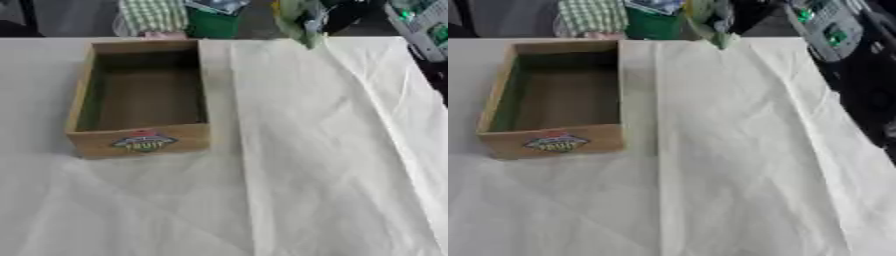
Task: Pick up objects on the table and place them in the box.
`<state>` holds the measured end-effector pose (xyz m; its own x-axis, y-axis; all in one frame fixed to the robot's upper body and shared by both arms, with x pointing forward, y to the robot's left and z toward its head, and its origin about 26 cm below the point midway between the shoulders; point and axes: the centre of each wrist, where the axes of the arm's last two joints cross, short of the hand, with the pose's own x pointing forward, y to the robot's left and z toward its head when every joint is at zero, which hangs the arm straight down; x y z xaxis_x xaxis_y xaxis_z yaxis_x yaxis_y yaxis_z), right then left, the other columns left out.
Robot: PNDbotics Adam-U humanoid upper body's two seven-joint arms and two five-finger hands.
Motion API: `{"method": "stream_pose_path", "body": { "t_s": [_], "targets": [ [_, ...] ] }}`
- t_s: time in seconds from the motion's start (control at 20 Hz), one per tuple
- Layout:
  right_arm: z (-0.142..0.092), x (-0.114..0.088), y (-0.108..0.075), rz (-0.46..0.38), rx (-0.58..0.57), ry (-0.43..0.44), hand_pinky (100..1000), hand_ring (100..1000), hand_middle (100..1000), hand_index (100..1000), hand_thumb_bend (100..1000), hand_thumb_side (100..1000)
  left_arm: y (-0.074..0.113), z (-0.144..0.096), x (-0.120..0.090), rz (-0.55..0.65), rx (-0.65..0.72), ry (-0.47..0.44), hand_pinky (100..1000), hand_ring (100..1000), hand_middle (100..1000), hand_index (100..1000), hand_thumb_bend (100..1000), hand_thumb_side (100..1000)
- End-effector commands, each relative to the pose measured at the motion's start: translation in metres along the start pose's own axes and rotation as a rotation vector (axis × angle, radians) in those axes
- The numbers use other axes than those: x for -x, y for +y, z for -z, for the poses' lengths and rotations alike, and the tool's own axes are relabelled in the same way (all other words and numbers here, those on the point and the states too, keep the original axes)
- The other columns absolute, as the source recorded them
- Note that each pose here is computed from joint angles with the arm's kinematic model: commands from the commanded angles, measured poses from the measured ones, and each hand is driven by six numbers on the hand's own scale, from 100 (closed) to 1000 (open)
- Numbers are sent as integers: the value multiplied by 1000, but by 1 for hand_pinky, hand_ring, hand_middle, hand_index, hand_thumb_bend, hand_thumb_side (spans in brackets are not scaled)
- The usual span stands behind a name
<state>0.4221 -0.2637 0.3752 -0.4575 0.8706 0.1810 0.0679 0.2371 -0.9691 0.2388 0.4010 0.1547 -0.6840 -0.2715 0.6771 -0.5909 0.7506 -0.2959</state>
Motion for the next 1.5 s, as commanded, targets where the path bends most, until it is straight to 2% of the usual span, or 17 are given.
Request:
{"method": "stream_pose_path", "body": {
  "t_s": [0.05,0.35,0.65,1.25,1.5],
  "targets": [
    [11,-31,-11,-9,57,-71,764,549,253,471,100,100,-1,8,-8,6,34,-36,775,497,501,683,105,618],
    [39,-77,4,25,75,-173,773,548,251,473,100,100,-5,8,-8,-18,50,-34,775,497,501,683,107,619],
    [61,-113,26,26,88,-220,773,548,249,471,100,100,-9,8,-7,-38,58,-35,776,497,501,684,107,618],
    [99,-124,97,17,114,-101,769,545,243,465,100,100,-19,12,-9,-90,76,-48,776,497,501,685,107,616],
    [108,-123,120,-44,107,-79,760,550,248,467,100,100,-22,14,-10,-101,81,-54,777,497,500,685,106,614]
  ]
}}
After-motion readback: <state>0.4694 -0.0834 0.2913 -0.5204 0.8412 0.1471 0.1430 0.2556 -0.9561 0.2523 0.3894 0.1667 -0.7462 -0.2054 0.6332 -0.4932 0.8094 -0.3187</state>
